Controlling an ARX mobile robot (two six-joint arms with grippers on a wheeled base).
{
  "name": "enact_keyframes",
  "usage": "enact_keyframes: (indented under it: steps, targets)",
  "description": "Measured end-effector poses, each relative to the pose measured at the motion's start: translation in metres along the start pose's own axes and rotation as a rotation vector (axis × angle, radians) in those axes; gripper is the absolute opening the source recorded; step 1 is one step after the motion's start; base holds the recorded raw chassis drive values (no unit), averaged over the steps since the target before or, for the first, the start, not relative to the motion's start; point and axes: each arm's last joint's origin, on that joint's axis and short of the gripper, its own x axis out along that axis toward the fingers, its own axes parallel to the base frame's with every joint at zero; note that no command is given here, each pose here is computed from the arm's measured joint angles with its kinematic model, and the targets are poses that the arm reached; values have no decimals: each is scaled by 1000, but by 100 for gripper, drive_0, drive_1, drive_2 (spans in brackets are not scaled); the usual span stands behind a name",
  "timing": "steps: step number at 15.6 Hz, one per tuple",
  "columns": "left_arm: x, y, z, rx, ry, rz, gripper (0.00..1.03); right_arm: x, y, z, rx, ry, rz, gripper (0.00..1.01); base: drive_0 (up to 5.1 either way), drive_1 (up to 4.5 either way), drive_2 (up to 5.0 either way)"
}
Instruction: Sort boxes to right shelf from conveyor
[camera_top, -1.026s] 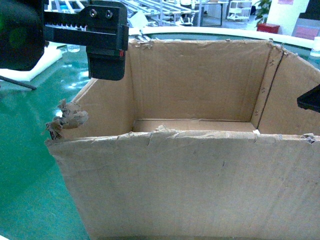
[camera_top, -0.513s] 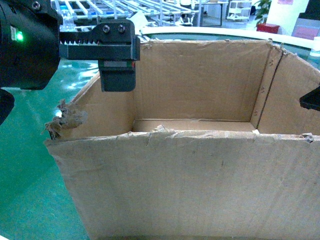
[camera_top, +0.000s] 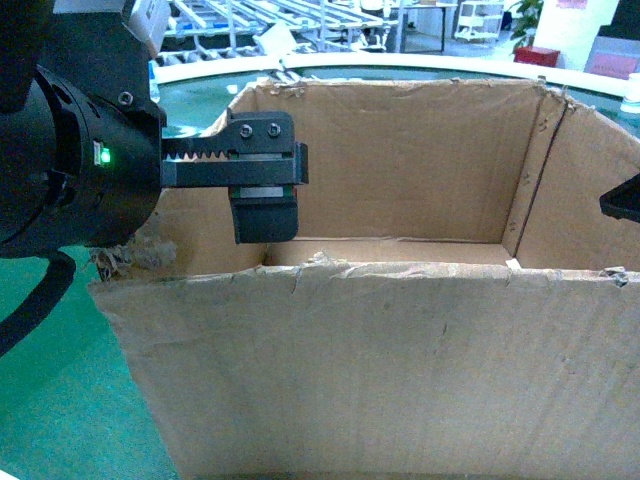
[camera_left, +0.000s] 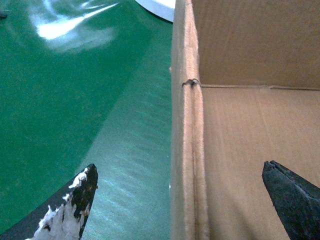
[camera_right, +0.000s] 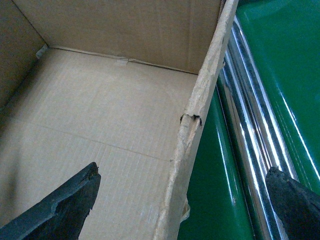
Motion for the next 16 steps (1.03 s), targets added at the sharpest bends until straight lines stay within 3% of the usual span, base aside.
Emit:
enact_keyframes:
  steps: [2, 3, 4, 11, 13, 16]
  targets:
    - [1, 0, -1, -3, 9, 7, 98, 0, 0, 0, 0, 0, 0, 98, 0, 0, 0]
    - [1, 0, -1, -9, 9, 6, 98, 0, 0, 0, 0, 0, 0, 90, 0, 0, 0]
    - [1, 0, -1, -13, 9, 7, 78, 0, 0, 0, 0, 0, 0, 65, 0, 0, 0]
    - [1, -1, -1, -18, 8, 1, 20, 0, 0, 0, 3, 0, -5, 8, 0, 0, 0]
    - [0, -3, -1, -17, 7, -13, 5, 0, 0, 1, 2, -4, -10, 2, 0, 0, 0]
    - [0, -4, 0, -18, 4, -16, 2, 0, 0, 1, 3, -5, -4, 2, 0, 0, 0]
